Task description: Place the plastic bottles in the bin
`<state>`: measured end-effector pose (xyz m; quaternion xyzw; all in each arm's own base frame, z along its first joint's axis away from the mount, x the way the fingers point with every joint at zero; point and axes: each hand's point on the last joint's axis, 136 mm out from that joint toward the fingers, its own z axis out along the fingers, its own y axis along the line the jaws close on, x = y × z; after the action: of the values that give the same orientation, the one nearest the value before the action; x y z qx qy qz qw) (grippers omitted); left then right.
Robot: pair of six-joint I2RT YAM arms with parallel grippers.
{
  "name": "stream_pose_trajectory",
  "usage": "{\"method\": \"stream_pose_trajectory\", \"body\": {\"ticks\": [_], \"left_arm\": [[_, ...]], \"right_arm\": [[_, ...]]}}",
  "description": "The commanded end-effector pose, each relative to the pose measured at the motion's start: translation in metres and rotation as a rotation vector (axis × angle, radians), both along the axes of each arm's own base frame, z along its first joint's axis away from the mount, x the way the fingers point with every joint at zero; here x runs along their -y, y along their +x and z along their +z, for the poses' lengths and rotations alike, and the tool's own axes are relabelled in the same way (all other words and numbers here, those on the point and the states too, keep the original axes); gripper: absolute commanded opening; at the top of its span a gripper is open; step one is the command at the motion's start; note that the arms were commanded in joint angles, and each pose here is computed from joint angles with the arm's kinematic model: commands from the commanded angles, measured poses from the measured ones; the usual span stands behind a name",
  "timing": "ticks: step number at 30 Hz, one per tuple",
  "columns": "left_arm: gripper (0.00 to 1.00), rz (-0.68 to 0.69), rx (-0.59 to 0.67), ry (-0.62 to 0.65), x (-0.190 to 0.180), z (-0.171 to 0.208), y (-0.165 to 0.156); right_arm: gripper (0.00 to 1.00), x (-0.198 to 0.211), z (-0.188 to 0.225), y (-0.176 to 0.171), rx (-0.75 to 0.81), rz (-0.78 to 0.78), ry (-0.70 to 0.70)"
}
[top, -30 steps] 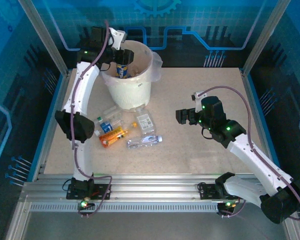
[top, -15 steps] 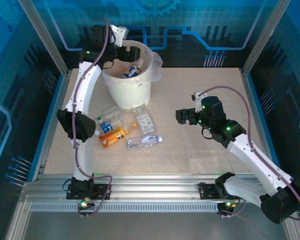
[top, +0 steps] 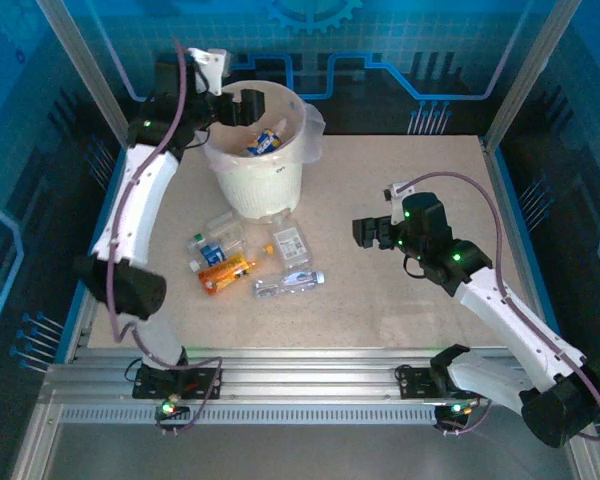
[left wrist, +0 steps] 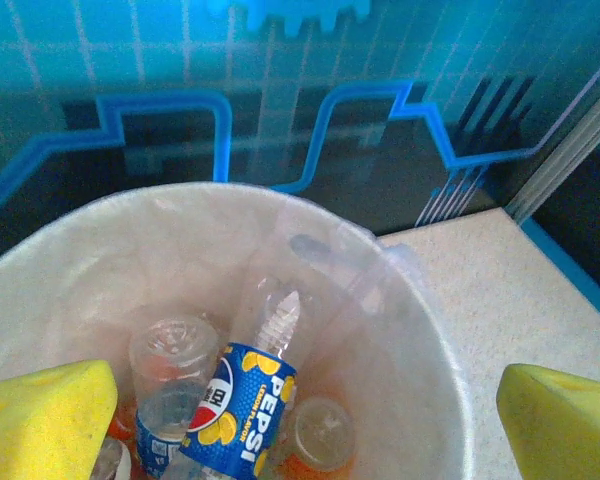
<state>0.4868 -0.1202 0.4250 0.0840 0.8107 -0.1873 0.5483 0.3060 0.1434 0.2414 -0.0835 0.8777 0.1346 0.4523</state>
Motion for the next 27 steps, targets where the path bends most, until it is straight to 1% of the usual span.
{"method": "stream_pose_trajectory", "body": {"ticks": [1,4,7,12,15,19,22,25,27], "left_arm": [[0.99,0.072,0.118,-0.058,-0.014,0.033,-0.03],[0.99,0.12,0.117,-0.081,-0.026,0.02,-0.06],[0.99,0.166,0.09,-0.134,-0.035,-0.001,-0.088],[0.99,0.228,-0.023,-0.212,-0.045,-0.052,-0.126],[0.99,0.23,-0.098,-0.257,-0.043,-0.081,-0.143],[0.99,0.242,-0.216,-0.276,-0.043,-0.123,-0.163],[0.99,0.271,-0.286,-0.278,-0.047,-0.154,-0.178],[0.99,0.304,-0.321,-0.299,-0.051,-0.179,-0.19],[0.99,0.329,-0.345,-0.311,-0.054,-0.195,-0.198]], "right_arm": [[1.0,0.005,0.003,-0.004,0.006,-0.021,-0.021],[1.0,0.01,0.002,-0.005,0.003,-0.039,-0.035],[1.0,0.014,0.0,-0.004,-0.006,-0.063,-0.048],[1.0,0.015,-0.012,-0.005,-0.077,-0.1,-0.049],[1.0,0.005,-0.018,-0.011,-0.094,-0.072,-0.058],[1.0,-0.014,-0.025,-0.025,-0.111,-0.012,-0.093],[1.0,-0.034,-0.035,-0.038,-0.129,0.072,-0.143],[1.0,-0.062,-0.05,-0.054,-0.161,0.205,-0.234],[1.0,-0.076,-0.065,-0.064,-0.197,0.272,-0.328]]}}
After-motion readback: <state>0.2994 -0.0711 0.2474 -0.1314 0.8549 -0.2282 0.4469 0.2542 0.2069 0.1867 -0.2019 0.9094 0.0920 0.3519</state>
